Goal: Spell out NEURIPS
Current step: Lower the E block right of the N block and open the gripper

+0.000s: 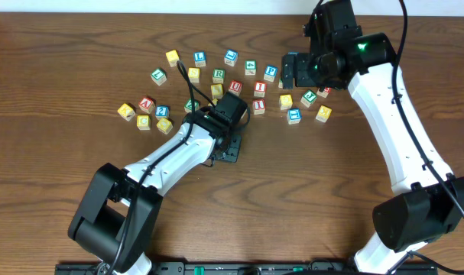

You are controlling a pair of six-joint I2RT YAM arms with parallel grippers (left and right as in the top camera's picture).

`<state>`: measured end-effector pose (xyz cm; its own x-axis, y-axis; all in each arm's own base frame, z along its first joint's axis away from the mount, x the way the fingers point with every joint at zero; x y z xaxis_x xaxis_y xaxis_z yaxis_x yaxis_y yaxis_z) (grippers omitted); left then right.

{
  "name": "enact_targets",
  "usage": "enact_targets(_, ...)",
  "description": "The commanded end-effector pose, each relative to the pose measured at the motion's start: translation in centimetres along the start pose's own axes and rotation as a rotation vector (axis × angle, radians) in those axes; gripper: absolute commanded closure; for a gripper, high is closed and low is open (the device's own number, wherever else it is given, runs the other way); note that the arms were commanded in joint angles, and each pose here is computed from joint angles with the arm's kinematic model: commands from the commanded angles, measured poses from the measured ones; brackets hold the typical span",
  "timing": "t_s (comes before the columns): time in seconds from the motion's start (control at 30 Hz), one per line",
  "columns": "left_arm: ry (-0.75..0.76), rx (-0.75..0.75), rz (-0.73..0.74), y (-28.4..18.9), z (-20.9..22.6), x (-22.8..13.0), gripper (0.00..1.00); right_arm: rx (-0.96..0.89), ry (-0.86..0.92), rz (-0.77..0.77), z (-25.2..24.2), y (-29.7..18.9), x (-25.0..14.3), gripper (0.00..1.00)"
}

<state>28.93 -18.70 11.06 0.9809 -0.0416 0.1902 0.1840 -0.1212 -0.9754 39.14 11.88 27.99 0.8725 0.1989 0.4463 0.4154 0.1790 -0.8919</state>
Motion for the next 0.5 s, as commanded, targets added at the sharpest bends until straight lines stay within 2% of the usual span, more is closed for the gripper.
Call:
enact_targets(0.0, 0.059, 0.002, 0.036, 0.89, 0.18, -0.56, 0.66, 0.011, -0.027, -0.029, 0.67, -0.97, 0.35, 0.01)
enact_targets(0.47, 0.230, -0.036, 0.076, 0.86, -0.01, -1.11, 0.66, 0.010, -0.026, -0.029, 0.64, -0.97, 0.35, 0.01)
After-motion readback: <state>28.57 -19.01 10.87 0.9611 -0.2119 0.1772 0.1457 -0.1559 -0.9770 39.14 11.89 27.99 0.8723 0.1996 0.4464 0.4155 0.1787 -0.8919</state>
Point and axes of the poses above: each gripper's point midway between its finger pads, its own y axis out along the fingers, its own z axis along the line the jaws close on, x = y × z, the point moved 8 cm from there along -y, back along the fingers, and after that the axes turned 11 degrees about -y, right-handed, at the moved point
